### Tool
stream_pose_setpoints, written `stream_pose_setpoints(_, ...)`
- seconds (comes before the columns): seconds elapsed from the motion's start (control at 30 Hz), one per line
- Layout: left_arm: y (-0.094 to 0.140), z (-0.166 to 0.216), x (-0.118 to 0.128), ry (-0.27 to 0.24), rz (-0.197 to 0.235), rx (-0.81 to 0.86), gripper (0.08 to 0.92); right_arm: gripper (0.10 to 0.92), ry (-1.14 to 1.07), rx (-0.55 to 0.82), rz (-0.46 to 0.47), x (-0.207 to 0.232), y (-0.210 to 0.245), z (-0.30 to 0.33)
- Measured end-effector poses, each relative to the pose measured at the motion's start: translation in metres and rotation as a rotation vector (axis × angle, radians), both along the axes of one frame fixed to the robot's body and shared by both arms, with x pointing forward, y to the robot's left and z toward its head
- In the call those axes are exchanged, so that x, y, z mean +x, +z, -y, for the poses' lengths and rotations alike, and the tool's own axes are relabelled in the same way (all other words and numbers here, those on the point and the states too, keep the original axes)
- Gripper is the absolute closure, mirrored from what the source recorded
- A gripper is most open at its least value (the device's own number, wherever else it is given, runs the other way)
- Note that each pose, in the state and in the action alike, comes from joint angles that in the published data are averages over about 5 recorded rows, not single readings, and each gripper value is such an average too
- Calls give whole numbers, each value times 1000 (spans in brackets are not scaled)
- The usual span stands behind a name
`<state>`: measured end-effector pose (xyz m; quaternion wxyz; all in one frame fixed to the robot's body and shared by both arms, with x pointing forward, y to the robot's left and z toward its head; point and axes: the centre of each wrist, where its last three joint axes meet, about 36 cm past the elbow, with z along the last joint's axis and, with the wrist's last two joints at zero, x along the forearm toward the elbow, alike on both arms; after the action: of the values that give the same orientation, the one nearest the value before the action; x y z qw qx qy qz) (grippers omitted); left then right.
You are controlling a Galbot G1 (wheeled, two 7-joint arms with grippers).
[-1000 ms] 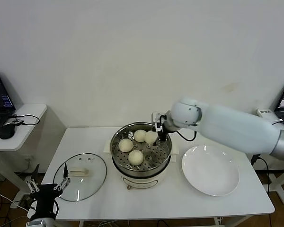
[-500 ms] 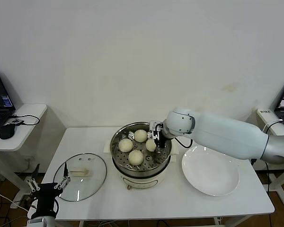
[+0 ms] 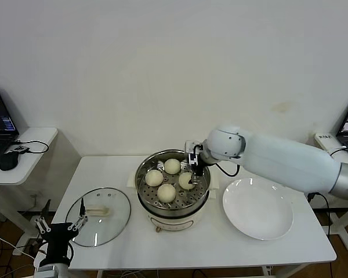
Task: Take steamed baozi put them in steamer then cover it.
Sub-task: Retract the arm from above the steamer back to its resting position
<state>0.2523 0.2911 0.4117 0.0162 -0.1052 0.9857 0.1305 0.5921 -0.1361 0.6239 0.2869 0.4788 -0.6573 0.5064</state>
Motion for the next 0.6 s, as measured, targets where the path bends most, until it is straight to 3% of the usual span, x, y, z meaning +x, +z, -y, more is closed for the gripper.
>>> stream_pose_setpoints(0.3, -1, -2, 4, 2, -6, -15, 177, 199, -65, 231, 114, -28, 2, 38)
stream_pose_setpoints(0.6, -5, 0, 4, -5, -27, -35, 177, 199, -182, 632, 315, -66, -67, 79)
